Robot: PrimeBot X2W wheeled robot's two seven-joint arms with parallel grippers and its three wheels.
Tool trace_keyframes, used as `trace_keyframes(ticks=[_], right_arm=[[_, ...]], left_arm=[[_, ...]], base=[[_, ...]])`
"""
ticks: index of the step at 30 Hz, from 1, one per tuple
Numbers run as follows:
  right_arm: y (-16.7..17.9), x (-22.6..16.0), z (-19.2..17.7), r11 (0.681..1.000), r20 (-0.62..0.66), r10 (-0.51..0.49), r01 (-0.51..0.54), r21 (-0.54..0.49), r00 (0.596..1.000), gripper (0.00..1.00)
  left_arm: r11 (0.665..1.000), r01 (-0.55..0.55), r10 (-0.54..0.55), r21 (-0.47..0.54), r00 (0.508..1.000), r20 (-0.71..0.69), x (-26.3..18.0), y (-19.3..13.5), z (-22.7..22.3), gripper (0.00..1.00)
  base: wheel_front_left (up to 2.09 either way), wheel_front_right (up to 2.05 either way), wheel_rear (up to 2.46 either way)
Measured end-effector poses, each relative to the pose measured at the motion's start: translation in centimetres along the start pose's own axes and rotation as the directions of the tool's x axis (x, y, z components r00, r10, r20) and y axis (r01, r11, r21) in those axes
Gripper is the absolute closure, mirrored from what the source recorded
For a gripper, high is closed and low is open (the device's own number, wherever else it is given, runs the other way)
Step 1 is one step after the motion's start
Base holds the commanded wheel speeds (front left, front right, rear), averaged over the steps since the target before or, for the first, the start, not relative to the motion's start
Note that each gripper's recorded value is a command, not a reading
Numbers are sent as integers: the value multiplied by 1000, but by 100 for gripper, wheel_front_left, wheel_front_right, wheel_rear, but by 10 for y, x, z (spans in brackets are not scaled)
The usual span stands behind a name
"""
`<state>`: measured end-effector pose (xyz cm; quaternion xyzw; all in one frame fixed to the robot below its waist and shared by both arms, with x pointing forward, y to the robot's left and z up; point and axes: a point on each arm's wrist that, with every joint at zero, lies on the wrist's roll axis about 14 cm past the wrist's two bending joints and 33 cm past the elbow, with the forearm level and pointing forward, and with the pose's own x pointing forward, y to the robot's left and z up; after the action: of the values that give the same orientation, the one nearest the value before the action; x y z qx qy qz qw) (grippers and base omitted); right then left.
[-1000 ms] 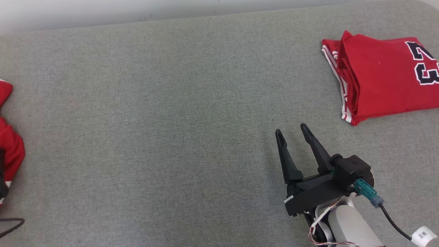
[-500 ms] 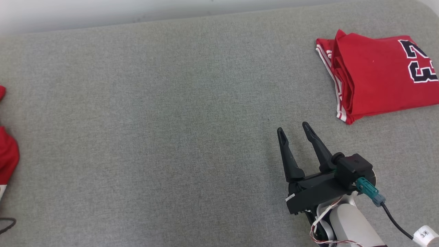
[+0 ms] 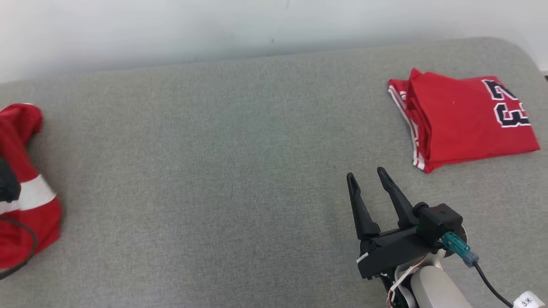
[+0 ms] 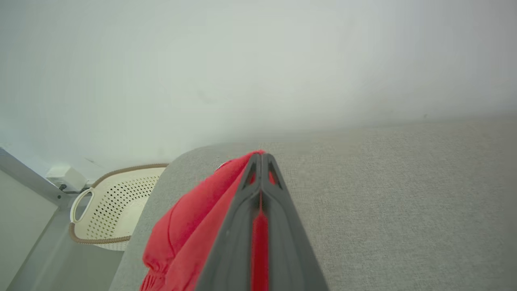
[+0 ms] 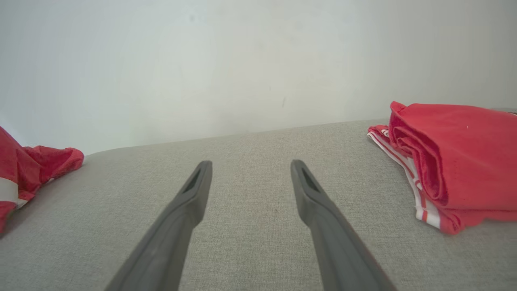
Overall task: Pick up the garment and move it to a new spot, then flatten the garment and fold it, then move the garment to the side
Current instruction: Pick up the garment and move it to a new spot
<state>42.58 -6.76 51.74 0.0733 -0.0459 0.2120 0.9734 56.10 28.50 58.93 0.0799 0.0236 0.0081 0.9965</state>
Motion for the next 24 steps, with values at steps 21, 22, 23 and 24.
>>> trace_keyframes(ticks=[21, 22, 23, 24], right_arm=[[-21, -30, 21, 994, 44, -105, 106, -6, 993, 0], [-22, -32, 22, 994, 47, -110, 111, -7, 993, 0], [-23, -33, 24, 993, 50, -116, 117, -8, 992, 0], [-25, -35, 25, 992, 52, -122, 122, -9, 991, 0]], left_arm=[[891, 432, -453, 138, 860, 237, -36, -174, 109, 100], [880, 452, -474, 145, 846, 244, -41, -183, 113, 100], [869, 470, -494, 152, 832, 252, -46, -192, 116, 100], [858, 487, -513, 161, 817, 262, -51, -200, 121, 100]], base=[[0, 0, 0], [0, 0, 0], [0, 0, 0], [0, 0, 0]])
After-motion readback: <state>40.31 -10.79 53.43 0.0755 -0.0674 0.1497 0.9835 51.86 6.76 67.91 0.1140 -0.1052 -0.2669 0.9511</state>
